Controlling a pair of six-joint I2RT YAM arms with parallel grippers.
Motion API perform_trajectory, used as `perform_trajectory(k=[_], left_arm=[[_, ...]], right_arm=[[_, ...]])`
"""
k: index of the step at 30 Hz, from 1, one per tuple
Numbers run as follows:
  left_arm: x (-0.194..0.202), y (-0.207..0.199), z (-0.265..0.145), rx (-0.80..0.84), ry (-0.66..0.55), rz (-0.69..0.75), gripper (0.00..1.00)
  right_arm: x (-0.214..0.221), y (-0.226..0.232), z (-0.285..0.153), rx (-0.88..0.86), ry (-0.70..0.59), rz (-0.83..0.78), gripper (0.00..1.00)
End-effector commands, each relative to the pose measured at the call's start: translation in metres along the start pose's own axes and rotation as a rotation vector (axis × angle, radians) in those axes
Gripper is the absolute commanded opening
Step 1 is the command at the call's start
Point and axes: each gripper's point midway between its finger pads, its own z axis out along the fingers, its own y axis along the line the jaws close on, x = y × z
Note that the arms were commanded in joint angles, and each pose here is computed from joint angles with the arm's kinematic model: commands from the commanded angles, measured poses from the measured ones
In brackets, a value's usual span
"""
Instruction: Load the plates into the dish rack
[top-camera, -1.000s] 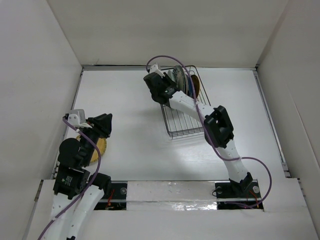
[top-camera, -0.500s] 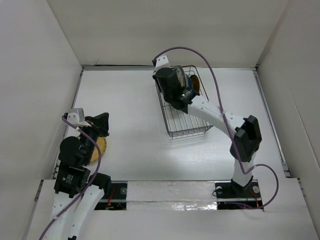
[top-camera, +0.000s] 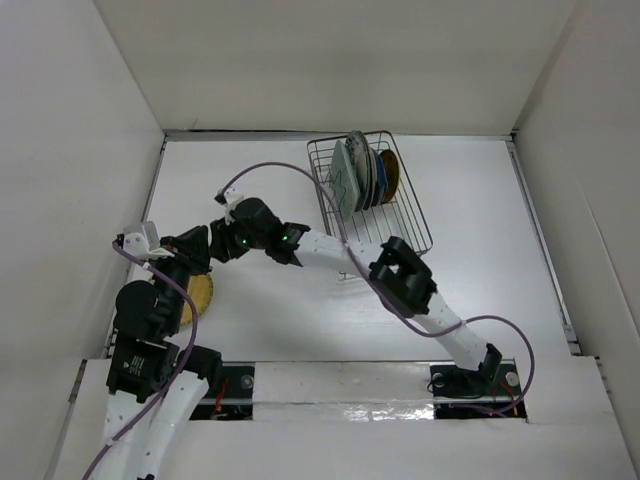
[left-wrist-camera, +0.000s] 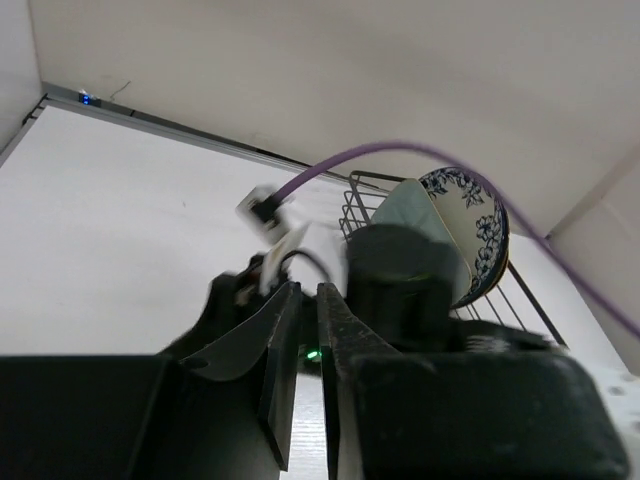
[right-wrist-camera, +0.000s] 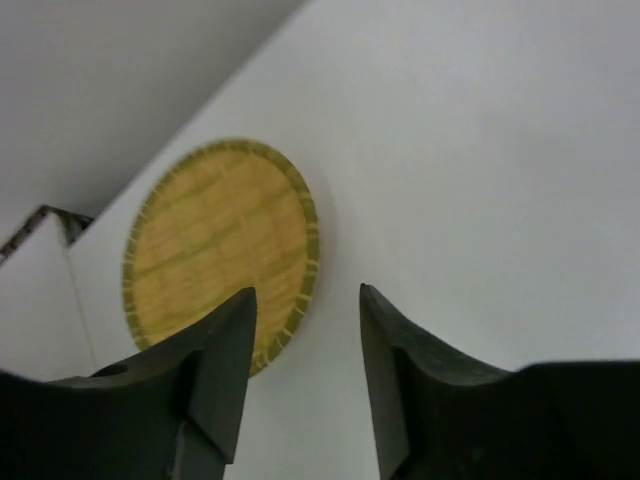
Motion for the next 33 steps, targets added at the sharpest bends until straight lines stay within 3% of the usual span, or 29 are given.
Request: perform_trajectory(k=[1,3,4,9,12,28,29,32,33], left_arm=[[-0.012,0.002,0.000,-0.013,-0.061,-0.019,0.11],[-0.009,0.002,0.002,-0.013,-0.052,-0.017,0.11],[-0.010,0.002,0.002,-0.012,-0.051,-0.014,0.11],[-0.007,0.000,0.006,-0.004,-0.038,-0.009,0.12],[-0.005,-0.001,0.007,-0.002,-0.031,-0.009,0.12],[-0.011,-0.003,0.001,0.016,-0.056,-0.018,0.14],[-0.012,-0.004,0.000,0.019,-0.061,-0.019,0.14],[-0.013,-0.004,-0.001,0.023,-0.063,-0.018,0.15],[-0.013,-0.005,-0.001,0.024,-0.062,-0.018,0.15]], right_arm=[[-0.002,0.008,0.014,-0.025,0.029,0.114,0.53],[0.002,0.011,0.024,-0.046,0.037,0.152,0.59],[0.024,0.003,0.033,-0.033,0.081,0.172,0.60],[0.053,-0.006,0.043,-0.030,0.105,0.278,0.61],[0.077,0.009,0.048,-0.115,0.159,0.325,0.61],[0.136,0.035,0.058,-0.182,0.274,0.393,0.59],[0.142,0.037,0.058,-0.200,0.288,0.405,0.58],[0.144,0.037,0.057,-0.205,0.277,0.455,0.38],[0.139,0.038,0.056,-0.199,0.267,0.461,0.26]])
